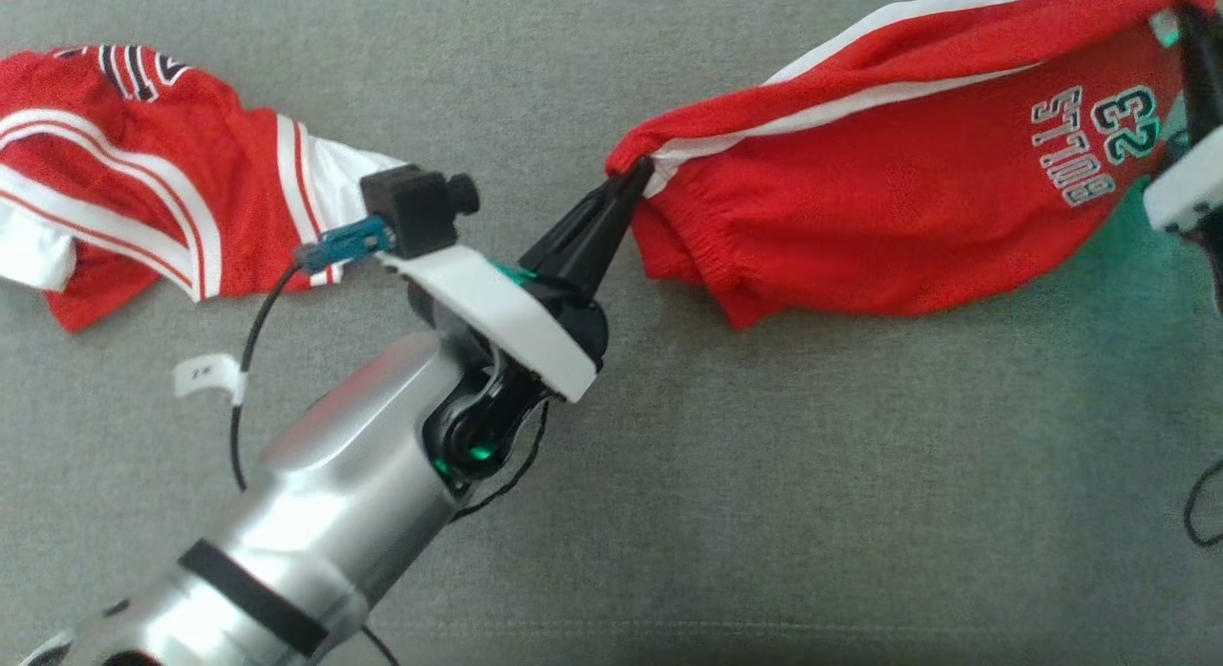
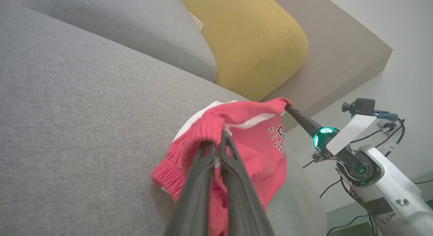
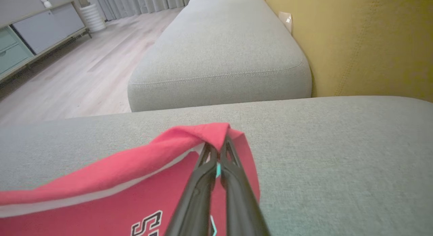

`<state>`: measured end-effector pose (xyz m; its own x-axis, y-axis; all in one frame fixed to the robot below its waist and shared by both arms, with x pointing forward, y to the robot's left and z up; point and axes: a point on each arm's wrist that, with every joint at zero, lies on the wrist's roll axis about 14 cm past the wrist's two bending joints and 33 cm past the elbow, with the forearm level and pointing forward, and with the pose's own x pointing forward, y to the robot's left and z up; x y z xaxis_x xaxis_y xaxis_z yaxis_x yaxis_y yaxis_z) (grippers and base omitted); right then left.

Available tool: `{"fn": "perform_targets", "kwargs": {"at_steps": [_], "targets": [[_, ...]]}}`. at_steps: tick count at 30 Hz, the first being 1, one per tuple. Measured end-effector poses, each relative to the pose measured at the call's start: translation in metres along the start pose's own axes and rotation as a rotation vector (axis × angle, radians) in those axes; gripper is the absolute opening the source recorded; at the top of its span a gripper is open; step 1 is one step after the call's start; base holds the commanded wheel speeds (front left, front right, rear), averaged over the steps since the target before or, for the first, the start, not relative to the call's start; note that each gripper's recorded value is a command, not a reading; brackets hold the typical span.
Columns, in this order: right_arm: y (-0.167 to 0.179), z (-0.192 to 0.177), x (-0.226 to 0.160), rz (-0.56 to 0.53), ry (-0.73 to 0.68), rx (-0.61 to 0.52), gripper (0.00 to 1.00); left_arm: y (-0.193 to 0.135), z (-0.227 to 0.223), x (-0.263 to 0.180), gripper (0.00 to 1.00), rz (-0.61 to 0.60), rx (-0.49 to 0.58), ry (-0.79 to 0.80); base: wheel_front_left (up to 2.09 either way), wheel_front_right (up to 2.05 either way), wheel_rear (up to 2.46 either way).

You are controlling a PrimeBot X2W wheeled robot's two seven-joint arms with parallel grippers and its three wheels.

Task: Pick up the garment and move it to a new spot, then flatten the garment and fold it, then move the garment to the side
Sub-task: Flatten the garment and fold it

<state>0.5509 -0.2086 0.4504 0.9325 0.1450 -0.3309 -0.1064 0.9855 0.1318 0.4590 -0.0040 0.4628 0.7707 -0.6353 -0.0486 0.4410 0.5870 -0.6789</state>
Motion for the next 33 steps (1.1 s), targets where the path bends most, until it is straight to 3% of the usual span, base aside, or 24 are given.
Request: {"fn": "perform_targets", "kwargs": {"at_steps": [8, 9, 10, 11, 15, 19, 23, 27, 33], "targets": [[0.009, -0.020, 0.028, 0.017, 0.082, -0.035, 0.00, 0.021, -0.021, 0.004, 0.00, 0.059, -0.007, 0.091, 0.00, 0.00, 0.00], [0.009, -0.020, 0.029, 0.015, 0.080, -0.036, 0.46, 0.022, -0.022, 0.003, 0.20, 0.063, -0.005, 0.096, 0.00, 0.00, 0.00], [0.009, -0.019, 0.030, 0.014, 0.073, -0.033, 1.00, 0.023, -0.023, 0.003, 0.60, 0.068, -0.004, 0.098, 0.00, 0.00, 0.00], [0.011, -0.017, 0.030, 0.018, 0.061, -0.032, 1.00, 0.023, -0.023, 0.003, 1.00, 0.070, -0.004, 0.098, 0.00, 0.00, 0.00], [0.020, -0.006, 0.027, 0.043, 0.011, -0.029, 1.00, 0.020, -0.018, 0.002, 1.00, 0.068, 0.019, 0.089, 0.00, 0.00, 0.00], [0.024, 0.001, 0.015, 0.057, -0.020, 0.004, 1.00, 0.023, 0.012, -0.002, 1.00, 0.082, 0.116, 0.004, 0.00, 0.00, 0.00], [0.019, -0.026, -0.010, 0.043, 0.038, 0.038, 1.00, 0.022, 0.030, -0.022, 1.00, 0.122, 0.266, -0.079, 0.00, 0.00, 0.00], [0.007, -0.055, -0.031, 0.004, 0.126, 0.056, 1.00, 0.010, 0.019, -0.054, 1.00, 0.144, 0.318, -0.122, 0.00, 0.00, 0.00], [-0.002, -0.059, -0.026, -0.038, 0.139, 0.104, 1.00, 0.008, 0.040, -0.099, 1.00, 0.271, 0.405, -0.265, 0.00, 0.00, 0.00]]}}
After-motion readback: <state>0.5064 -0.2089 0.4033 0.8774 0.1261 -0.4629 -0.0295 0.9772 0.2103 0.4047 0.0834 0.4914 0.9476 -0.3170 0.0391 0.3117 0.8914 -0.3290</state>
